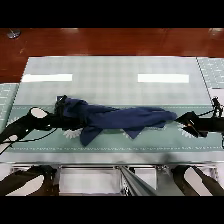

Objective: Fold the shirts.

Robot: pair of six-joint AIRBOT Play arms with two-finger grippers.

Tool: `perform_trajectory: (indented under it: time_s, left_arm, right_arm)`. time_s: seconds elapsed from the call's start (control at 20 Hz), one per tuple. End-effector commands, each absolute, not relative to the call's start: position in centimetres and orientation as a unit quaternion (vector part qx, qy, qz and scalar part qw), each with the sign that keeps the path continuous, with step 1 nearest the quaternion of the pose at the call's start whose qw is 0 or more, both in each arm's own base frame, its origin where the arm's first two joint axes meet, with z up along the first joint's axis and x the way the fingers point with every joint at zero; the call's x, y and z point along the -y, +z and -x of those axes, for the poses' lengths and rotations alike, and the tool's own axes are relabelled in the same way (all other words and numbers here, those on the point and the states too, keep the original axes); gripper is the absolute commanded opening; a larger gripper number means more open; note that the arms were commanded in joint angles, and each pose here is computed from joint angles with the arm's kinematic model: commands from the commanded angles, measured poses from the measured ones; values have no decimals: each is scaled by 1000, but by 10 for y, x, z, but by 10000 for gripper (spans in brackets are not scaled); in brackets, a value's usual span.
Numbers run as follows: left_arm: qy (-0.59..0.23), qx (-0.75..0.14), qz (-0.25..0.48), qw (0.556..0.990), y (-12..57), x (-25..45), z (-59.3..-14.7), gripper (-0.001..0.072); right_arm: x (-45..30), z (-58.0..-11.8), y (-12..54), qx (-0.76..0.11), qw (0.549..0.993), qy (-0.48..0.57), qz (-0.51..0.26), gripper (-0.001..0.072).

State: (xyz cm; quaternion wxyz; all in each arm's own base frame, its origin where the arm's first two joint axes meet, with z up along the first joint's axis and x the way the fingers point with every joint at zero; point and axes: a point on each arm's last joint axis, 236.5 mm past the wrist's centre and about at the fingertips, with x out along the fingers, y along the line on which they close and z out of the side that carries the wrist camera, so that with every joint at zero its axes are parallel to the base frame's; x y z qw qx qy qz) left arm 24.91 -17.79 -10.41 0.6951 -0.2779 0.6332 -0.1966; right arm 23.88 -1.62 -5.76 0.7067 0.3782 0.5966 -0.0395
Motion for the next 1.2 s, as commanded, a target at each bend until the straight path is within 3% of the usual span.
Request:
perform_trajectory:
  time_s: [0.0,0.25,0.5,0.85,0.9,0.95,1.0,1.15]
  left_arm:
    - [-215,-635,275,689,-99,184,-245,16]
    - [-216,-634,275,690,-98,185,-245,16]
    - [-210,-629,283,693,-95,182,-252,16]
    - [-221,-599,300,709,-60,174,-288,16]
    - [-222,-597,299,710,-59,175,-289,17]
    - [-223,-596,298,711,-59,174,-290,16]
    - [-223,-596,298,712,-59,174,-290,16]
    - [-254,-583,315,705,-24,177,-304,17]
  right_arm:
    - [27,-228,-64,-612,703,-58,-357,620]
    - [30,-239,-71,-602,704,-67,-372,620]
    - [7,-277,-82,-579,678,-19,-452,619]
    - [-7,-333,-90,-589,684,-23,-430,598]
    - [-16,-336,-91,-600,682,-8,-419,480]
    - [-25,-337,-92,-609,683,11,-403,222]
    - [-35,-337,-89,-614,690,35,-382,32]
    - [-48,-358,-47,-596,720,77,-348,31]
